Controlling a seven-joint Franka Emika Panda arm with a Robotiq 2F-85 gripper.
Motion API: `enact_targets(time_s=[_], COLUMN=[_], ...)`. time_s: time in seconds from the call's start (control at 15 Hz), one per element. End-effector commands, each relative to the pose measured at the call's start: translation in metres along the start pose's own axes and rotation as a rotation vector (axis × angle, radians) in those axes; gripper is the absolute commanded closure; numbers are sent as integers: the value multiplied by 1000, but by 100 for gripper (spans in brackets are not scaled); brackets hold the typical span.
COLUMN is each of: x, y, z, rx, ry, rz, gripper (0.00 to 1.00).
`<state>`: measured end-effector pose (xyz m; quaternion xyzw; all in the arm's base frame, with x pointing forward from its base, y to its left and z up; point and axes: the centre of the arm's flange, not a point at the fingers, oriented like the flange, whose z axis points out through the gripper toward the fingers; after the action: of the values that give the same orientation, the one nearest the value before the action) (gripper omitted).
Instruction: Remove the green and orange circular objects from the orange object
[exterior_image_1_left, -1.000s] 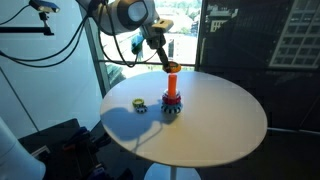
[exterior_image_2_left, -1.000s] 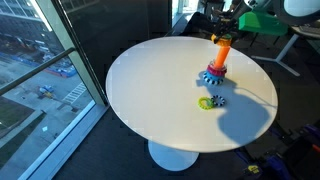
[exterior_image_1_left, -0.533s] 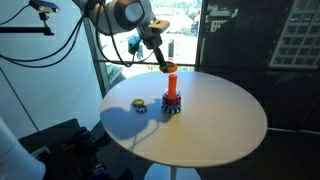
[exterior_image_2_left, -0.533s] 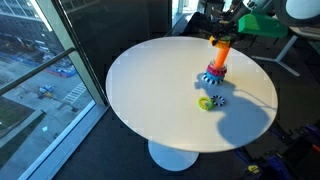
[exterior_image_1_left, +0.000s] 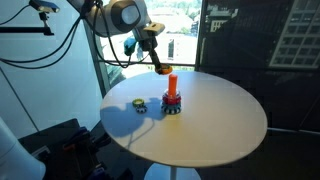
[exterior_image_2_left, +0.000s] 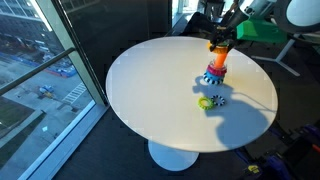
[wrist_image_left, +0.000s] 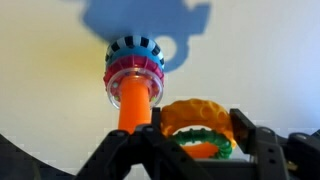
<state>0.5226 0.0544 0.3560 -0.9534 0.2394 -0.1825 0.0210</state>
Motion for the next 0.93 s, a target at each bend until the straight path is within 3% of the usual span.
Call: enact_targets(time_s=[0.0,0.87], x=[-9,-32], y=[2,1], z=[-5,16], rx=[-15,-32], ry=[-18,-61], rz=[-29,-84], gripper=[31,31])
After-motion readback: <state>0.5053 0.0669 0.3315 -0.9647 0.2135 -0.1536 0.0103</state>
